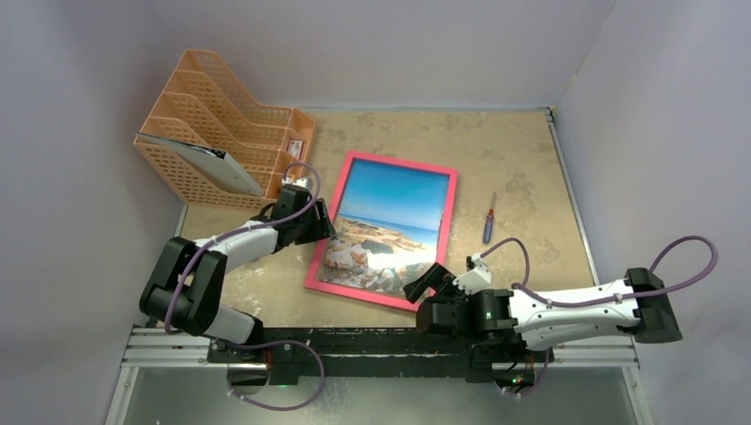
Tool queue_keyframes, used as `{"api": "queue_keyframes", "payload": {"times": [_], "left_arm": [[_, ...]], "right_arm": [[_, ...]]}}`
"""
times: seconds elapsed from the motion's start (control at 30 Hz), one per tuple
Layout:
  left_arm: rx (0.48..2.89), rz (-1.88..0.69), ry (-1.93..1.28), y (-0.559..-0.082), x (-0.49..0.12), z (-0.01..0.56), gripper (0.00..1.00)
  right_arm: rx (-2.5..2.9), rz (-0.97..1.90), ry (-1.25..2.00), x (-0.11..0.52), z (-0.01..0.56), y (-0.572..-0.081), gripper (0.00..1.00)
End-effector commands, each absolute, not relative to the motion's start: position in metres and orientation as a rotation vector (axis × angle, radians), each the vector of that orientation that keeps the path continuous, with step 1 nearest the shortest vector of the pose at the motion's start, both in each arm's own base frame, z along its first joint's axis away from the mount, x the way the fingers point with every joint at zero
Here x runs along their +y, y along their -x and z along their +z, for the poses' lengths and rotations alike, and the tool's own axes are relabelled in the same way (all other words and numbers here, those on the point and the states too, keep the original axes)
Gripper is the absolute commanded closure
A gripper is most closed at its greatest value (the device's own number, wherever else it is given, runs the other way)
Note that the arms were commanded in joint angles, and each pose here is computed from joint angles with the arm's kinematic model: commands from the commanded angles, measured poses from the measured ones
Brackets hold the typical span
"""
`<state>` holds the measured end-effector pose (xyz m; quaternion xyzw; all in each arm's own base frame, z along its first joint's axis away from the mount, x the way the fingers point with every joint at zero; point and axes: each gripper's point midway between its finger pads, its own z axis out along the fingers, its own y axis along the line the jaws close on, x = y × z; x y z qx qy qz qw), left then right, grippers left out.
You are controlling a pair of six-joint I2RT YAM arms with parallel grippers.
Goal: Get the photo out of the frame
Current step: Adjust the photo frame at the center of the board.
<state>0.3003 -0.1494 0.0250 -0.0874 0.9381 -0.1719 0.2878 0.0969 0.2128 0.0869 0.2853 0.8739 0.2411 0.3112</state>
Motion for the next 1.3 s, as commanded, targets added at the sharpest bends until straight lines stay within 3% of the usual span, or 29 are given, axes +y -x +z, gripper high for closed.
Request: {"api": "queue_keyframes", "payload": {"times": [0.0, 0.33, 0.5, 0.87, 1.27], "left_arm": [[2.673, -0.341, 0.236, -0.263, -0.132, -0.008, 0.4], [2.692, -0.36, 0.215, -0.258, -0.136, -0.013, 0.37], [2.707, -0.378, 0.2, -0.255, -0.141, -0.017, 0.36], [2.752, -0.417, 0.094, -0.24, -0.165, -0.03, 0.36], [2.751, -0.476, 0.04, -0.227, -0.187, -0.031, 0.36]], "right_arm": [[2.241, 0.508, -0.676, 0.199, 0.107, -0.109, 0.01], [2.131, 0.388, -0.538, 0.208, 0.152, -0.173, 0.01], [2.093, 0.465, -0.488, 0.208, 0.174, -0.204, 0.01], [2.179, 0.569, -0.468, 0.175, 0.129, -0.249, 0.01], [2.218, 0.469, -0.536, 0.142, 0.101, -0.267, 0.01]]}}
